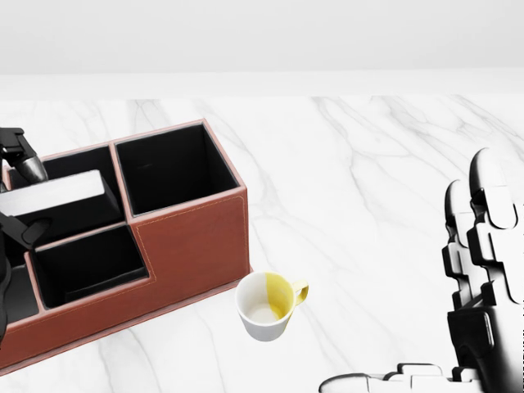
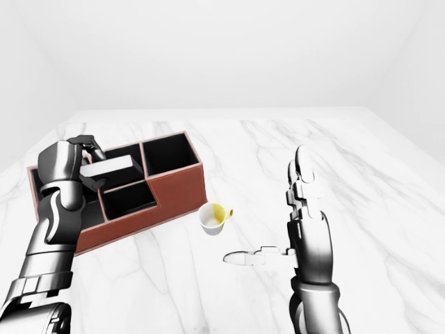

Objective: Pick up the book and place it in the front compartment of the caddy.

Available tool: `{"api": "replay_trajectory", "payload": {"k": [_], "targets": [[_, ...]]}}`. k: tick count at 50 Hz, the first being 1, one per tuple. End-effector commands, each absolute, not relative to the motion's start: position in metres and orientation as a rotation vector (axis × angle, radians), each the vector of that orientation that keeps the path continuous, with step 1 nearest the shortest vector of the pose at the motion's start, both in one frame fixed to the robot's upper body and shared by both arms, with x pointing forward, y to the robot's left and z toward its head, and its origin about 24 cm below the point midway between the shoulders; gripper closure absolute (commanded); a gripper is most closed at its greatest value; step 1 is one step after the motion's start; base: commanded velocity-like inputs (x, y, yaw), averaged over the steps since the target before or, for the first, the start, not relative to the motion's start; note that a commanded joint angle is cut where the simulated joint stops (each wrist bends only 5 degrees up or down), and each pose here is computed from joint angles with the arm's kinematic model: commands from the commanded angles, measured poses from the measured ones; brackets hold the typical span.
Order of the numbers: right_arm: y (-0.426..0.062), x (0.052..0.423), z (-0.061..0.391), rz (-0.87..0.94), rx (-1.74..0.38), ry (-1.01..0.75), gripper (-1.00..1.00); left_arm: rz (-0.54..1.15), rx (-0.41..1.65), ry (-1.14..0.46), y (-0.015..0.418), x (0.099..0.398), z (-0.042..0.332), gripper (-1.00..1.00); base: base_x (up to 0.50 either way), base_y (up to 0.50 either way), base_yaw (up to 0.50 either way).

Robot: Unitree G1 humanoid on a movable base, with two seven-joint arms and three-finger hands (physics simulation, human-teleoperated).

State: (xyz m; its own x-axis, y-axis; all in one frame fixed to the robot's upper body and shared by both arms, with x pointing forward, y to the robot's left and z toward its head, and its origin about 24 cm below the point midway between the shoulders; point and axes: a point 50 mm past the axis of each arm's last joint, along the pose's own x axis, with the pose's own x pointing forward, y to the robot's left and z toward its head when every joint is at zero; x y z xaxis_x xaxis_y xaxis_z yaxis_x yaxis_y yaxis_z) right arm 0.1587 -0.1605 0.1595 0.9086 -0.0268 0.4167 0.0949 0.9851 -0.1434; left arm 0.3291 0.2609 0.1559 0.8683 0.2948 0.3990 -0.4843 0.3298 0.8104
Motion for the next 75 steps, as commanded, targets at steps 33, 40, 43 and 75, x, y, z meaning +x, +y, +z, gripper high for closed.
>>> {"api": "replay_trajectory", "payload": {"k": [33, 40, 43, 75], "targets": [[-0.160, 0.160, 0.158, -0.059, -0.163, -0.421, -1.00, 0.585, 1.147, -0.146, 0.266, 0.342, 0.138, 1.00, 0.00, 0.00, 0.00], [-0.160, 0.161, 0.157, -0.058, -0.162, -0.415, -1.00, 0.595, 1.142, -0.150, 0.267, 0.343, 0.139, 1.00, 0.00, 0.00, 0.00], [-0.160, 0.161, 0.156, -0.058, -0.162, -0.411, -1.00, 0.631, 1.144, -0.186, 0.268, 0.341, 0.146, 1.00, 0.00, 0.00, 0.00], [-0.158, 0.159, 0.158, -0.052, -0.164, -0.422, -1.00, 0.589, 1.198, 0.036, 0.264, 0.377, 0.115, 1.00, 0.00, 0.00, 0.00]]}}
